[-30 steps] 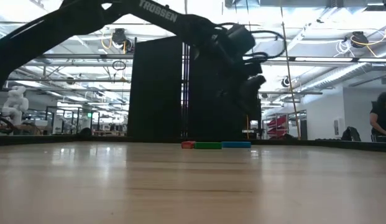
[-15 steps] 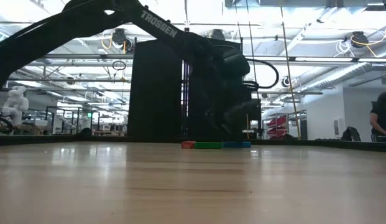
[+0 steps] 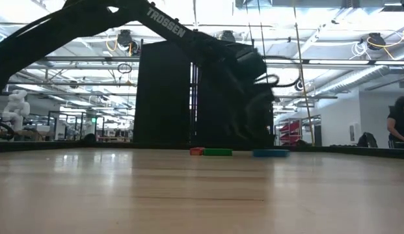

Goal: Sort blocks by size
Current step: Put the blue rectangular block into the orange bin

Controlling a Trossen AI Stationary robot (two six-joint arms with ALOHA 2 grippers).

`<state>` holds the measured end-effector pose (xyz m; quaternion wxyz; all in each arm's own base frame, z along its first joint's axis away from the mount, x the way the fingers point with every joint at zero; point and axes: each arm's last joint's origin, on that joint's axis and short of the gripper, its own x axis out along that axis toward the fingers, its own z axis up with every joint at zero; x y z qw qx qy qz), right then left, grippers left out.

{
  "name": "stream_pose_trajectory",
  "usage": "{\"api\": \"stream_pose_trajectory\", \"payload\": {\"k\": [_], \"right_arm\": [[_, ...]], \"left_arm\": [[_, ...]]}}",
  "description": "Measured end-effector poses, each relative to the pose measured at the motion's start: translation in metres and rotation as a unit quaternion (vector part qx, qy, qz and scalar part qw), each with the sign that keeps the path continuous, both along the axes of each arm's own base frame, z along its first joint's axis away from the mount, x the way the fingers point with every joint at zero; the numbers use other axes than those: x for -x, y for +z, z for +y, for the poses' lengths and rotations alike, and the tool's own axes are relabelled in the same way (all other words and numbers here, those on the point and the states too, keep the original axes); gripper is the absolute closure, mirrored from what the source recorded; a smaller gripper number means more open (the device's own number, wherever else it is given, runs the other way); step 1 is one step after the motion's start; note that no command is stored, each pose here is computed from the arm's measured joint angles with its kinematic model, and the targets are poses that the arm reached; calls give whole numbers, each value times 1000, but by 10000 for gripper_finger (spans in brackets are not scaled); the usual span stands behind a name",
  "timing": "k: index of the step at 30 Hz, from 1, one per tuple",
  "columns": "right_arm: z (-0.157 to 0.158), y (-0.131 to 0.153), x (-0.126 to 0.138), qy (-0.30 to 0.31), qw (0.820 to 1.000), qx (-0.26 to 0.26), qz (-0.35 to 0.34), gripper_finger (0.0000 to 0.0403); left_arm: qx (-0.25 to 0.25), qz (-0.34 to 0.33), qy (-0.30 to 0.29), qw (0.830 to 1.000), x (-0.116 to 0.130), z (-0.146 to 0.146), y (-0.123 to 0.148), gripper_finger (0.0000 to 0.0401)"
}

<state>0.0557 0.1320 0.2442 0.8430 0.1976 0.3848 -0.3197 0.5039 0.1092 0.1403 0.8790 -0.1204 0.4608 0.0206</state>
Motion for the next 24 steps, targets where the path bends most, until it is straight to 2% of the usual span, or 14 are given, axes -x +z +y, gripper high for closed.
{"api": "stream_pose_trajectory", "payload": {"k": [3, 6, 11, 15, 19, 24], "right_arm": [[0, 0, 0, -2, 1000, -1, -1, 179], [0, 0, 0, -2, 1000, -2, -1, 179], [0, 0, 0, -11, 1000, -9, -6, 179], [2, -1, 0, -12, 1000, -17, -8, 179], [2, -1, -1, -12, 1000, -21, -10, 179], [2, -1, -1, -12, 1000, -22, -10, 179]], "left_arm": [[67, -16, -71, 995, -6, -31, -1, 276], [68, -14, -101, 992, -10, -62, -1, 278], [5, -26, -120, 992, -14, -101, 8, 278], [-63, -49, -171, 982, -13, -120, 25, 278], [-146, -72, -247, 955, -10, -132, 43, 278], [-209, -81, -340, 913, -9, -137, 44, 277]]}}
